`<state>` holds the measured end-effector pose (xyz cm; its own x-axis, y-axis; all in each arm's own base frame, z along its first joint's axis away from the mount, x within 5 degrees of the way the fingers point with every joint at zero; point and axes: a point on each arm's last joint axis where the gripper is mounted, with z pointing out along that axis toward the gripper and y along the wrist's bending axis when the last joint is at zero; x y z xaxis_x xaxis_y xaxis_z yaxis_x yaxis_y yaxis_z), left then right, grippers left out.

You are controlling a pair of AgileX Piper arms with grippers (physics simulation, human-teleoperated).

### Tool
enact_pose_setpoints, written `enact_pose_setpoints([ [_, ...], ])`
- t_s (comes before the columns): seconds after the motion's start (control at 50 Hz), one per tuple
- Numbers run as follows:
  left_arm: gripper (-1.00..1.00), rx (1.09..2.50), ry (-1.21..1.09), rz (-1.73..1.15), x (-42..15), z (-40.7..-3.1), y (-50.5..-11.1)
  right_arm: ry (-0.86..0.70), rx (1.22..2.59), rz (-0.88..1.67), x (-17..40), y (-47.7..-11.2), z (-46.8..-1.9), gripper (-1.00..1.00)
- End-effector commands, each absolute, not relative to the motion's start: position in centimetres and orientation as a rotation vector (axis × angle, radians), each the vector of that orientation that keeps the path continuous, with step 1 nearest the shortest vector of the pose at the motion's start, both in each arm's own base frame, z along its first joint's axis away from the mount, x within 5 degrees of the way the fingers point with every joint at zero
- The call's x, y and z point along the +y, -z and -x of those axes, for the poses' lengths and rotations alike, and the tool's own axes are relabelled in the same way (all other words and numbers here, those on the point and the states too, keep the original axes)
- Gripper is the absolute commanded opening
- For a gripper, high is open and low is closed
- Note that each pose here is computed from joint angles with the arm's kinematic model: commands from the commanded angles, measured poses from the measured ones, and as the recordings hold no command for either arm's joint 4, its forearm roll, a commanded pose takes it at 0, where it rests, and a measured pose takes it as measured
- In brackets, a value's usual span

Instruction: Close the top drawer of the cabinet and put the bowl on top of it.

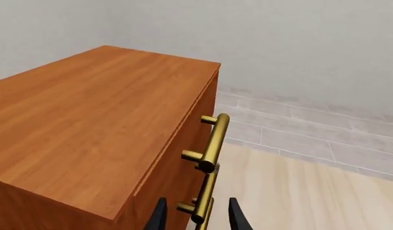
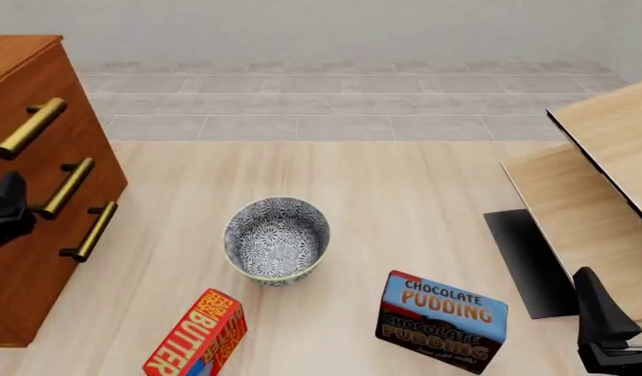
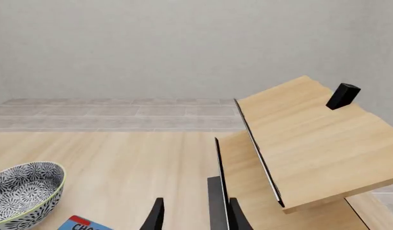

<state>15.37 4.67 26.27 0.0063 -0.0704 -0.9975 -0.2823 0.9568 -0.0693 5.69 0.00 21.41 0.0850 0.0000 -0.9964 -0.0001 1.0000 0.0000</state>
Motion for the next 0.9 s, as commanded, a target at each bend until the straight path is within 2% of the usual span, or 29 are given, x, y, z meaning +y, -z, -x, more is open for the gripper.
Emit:
enact_pose_setpoints([
  [0.02,1.00,1.574,-0.185,0.344,5.4,-15.5,-26.0,0.000,1.485,0.000,0.0,-21.4,-5.7,1.00],
  [0.54,1.00,1.568,-0.189,0.326,5.2,-15.3,-26.4,0.000,1.485,0.000,0.0,-21.4,-5.7,1.00],
  [0.74,1.00,1.611,-0.109,0.258,3.6,-15.2,-25.9,0.000,1.485,0.000,0.0,-21.4,-5.7,1.00],
  [0.9,1.00,1.601,-0.038,0.214,2.2,-14.0,-27.6,0.000,1.485,0.000,0.0,-21.4,-5.7,1.00],
])
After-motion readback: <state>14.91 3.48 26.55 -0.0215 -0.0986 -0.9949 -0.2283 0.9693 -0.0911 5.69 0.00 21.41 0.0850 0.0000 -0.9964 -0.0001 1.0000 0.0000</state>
